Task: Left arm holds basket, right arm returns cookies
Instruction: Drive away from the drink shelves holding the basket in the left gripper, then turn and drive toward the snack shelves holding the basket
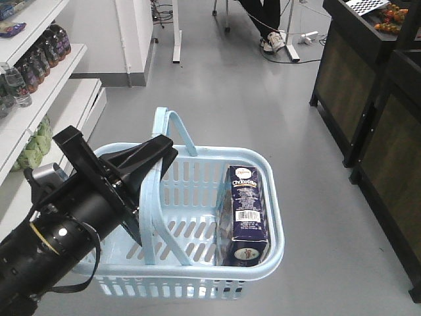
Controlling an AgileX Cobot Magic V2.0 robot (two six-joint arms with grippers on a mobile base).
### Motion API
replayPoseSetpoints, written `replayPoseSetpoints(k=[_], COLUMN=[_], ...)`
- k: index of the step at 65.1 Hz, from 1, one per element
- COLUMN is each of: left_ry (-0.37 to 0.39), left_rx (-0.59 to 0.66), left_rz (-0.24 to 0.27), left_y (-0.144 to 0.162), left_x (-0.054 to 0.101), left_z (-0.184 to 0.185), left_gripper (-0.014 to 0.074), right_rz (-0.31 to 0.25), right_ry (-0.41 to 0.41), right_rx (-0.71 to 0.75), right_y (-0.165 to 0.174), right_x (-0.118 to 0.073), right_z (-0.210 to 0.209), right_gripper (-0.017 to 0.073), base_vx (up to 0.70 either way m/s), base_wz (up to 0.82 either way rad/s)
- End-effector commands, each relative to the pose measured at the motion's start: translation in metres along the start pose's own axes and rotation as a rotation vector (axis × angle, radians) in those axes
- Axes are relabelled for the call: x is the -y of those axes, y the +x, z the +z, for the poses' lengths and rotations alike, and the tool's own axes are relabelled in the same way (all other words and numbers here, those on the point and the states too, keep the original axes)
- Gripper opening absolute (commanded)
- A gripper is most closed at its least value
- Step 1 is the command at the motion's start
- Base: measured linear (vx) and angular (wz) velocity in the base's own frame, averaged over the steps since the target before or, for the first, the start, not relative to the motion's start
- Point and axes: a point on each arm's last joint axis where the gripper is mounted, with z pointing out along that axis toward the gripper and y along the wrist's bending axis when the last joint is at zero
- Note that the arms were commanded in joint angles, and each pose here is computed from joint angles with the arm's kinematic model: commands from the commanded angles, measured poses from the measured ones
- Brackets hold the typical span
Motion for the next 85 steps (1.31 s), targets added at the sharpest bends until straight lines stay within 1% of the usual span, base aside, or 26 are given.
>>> replayPoseSetpoints(k=[1, 85], left_ry=[0.193, 0.193], left_rx=[-0.051, -0.051], left_rz=[-0.011, -0.011], left_y=[0.0084, 0.0084], left_x=[0.0280, 0.0280], left_z=[0.0004, 0.0004], left_gripper=[-0.0003, -0.0003], right_rz=[-0.011, -0.011], right_ry=[0.001, 0.001], right_rx=[0.065, 0.065], right_y=[-0.0017, -0.0017], right_x=[0.0000, 0.0000], right_z=[0.0002, 0.0002], right_gripper=[-0.0006, -0.0006], base_vx=[0.31, 0.40], base_wz=[0.01, 0.00])
